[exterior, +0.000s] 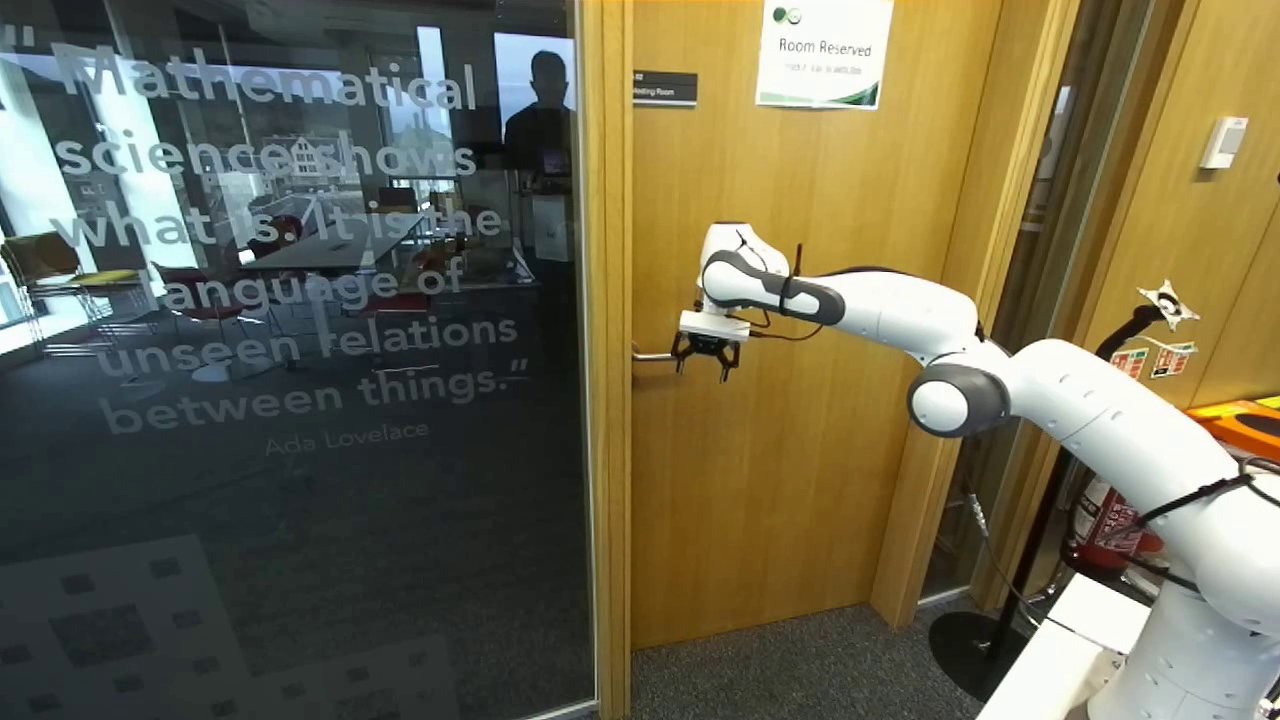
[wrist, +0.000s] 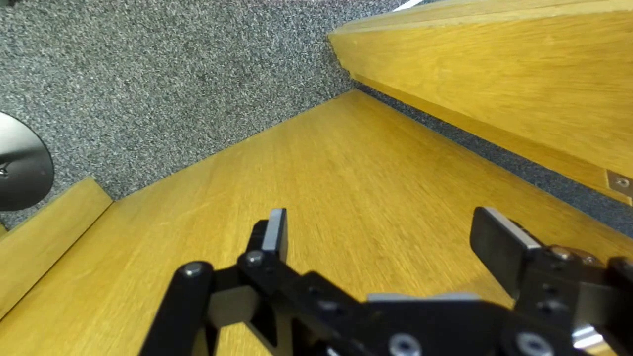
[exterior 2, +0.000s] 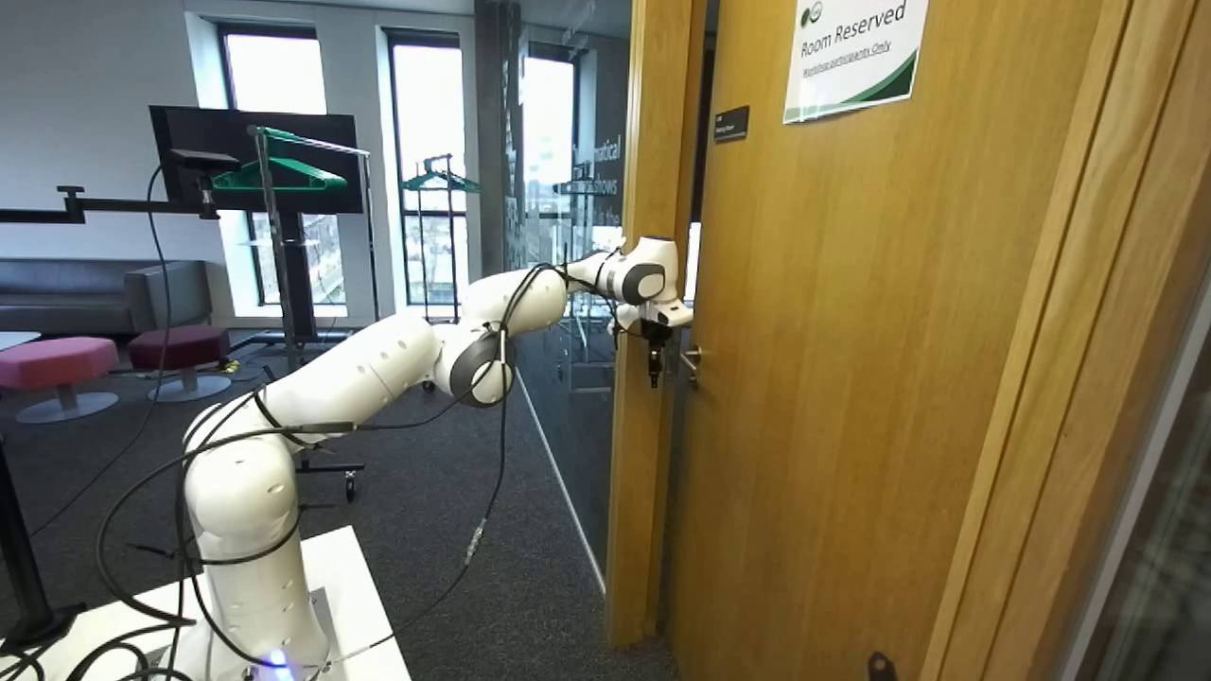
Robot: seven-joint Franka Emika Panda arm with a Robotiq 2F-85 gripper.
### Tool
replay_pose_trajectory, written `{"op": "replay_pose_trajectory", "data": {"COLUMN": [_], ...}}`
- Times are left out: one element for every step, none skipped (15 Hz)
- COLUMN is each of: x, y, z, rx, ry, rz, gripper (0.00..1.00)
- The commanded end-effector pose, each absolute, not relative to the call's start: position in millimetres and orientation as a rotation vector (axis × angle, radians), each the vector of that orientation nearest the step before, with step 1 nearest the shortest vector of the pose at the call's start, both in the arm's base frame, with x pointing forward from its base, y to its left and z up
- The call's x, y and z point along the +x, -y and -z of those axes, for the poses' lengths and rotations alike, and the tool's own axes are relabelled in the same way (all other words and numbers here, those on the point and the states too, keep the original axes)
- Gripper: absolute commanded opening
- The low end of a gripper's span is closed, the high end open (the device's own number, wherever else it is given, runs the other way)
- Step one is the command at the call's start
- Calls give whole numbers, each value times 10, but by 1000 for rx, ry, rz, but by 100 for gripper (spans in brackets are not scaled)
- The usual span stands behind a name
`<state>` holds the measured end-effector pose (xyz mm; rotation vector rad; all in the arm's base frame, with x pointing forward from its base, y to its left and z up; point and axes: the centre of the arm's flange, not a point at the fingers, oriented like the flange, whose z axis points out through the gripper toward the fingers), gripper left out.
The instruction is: Push the door handle down and open the door
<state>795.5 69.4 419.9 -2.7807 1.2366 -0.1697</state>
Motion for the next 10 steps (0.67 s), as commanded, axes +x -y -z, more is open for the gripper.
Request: {"op": "replay_pose_trajectory", "data": {"x": [8409, 8402, 8395, 8394, 8385, 8369, 7938, 7938, 7940, 7943], "y": [-662, -650, -629, -623, -599, -632, -594, -598, -600, -600], "z": [-4476, -4486, -4485, -4503, -4530, -4474, -4213, -4207, -4187, -4163], "rx": [-2858, -2858, -2861, -2866, -2874, -2849, -2827, -2827, -2829, -2830], "ry": [-1263, -1275, -1283, -1281, -1255, -1239, -1273, -1273, -1273, -1274], "rz": [153, 151, 155, 171, 190, 176, 191, 190, 186, 182], "gripper": [100, 100, 100, 100, 100, 100, 100, 100, 100, 100]}}
